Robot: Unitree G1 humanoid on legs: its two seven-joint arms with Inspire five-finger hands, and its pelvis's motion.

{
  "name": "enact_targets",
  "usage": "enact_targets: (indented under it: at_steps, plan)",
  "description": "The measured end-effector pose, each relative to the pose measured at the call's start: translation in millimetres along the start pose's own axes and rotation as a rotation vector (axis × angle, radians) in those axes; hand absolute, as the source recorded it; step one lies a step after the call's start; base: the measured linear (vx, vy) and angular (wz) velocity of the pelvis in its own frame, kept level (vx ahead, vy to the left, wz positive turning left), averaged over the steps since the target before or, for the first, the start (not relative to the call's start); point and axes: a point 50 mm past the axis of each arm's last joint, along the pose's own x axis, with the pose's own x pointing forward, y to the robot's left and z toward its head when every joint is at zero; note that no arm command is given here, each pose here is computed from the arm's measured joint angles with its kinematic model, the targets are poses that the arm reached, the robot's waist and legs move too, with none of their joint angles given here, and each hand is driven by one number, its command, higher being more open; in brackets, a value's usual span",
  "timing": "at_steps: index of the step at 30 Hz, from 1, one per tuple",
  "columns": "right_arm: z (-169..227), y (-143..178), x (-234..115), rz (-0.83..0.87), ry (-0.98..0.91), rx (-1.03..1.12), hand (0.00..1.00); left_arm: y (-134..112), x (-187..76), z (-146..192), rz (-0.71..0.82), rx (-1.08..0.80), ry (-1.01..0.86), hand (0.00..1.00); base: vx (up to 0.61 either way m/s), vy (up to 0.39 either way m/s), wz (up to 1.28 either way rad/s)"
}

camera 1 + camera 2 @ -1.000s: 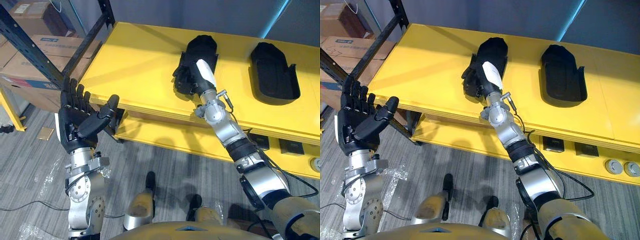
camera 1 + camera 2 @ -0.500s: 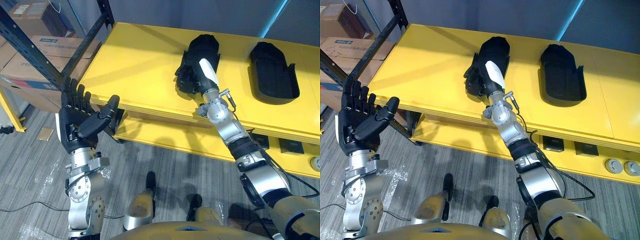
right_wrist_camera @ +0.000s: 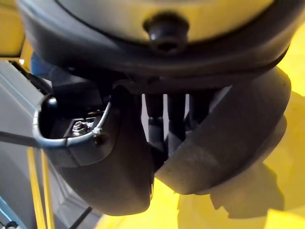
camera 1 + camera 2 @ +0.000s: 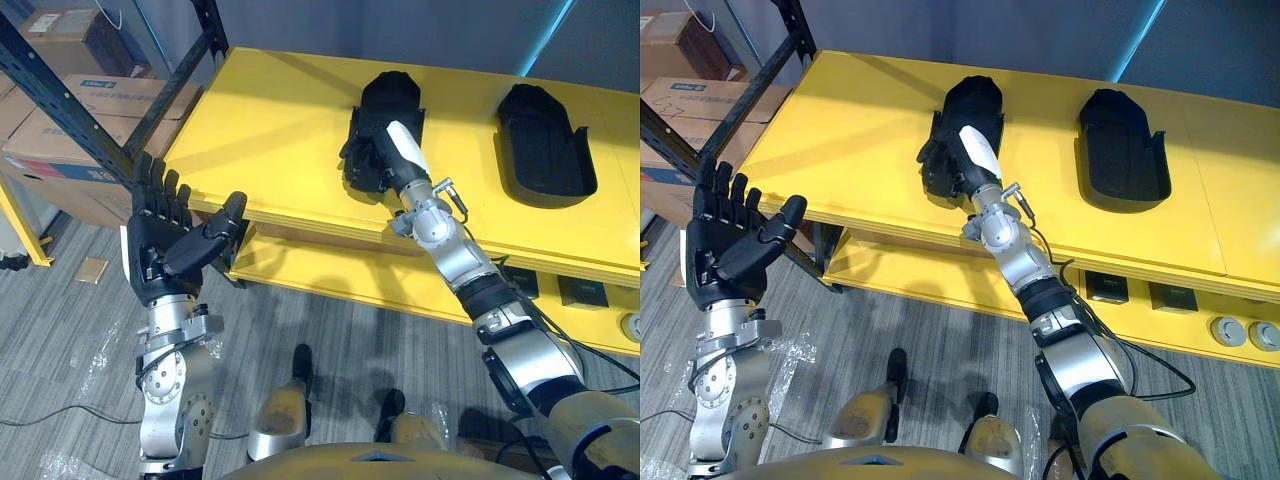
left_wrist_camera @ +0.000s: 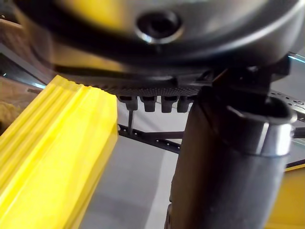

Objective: Walk over and take three plastic housings, then place them on the shelf

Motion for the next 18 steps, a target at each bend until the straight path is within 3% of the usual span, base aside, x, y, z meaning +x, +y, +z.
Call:
enact_targets:
  at_steps: [18]
  plan:
    - [-7, 3, -6, -0.014, 0.062, 0.002, 1.0, -1, -2, -12, -0.024, -0.003, 0.062, 1.0, 0.0, 0.0, 0.0]
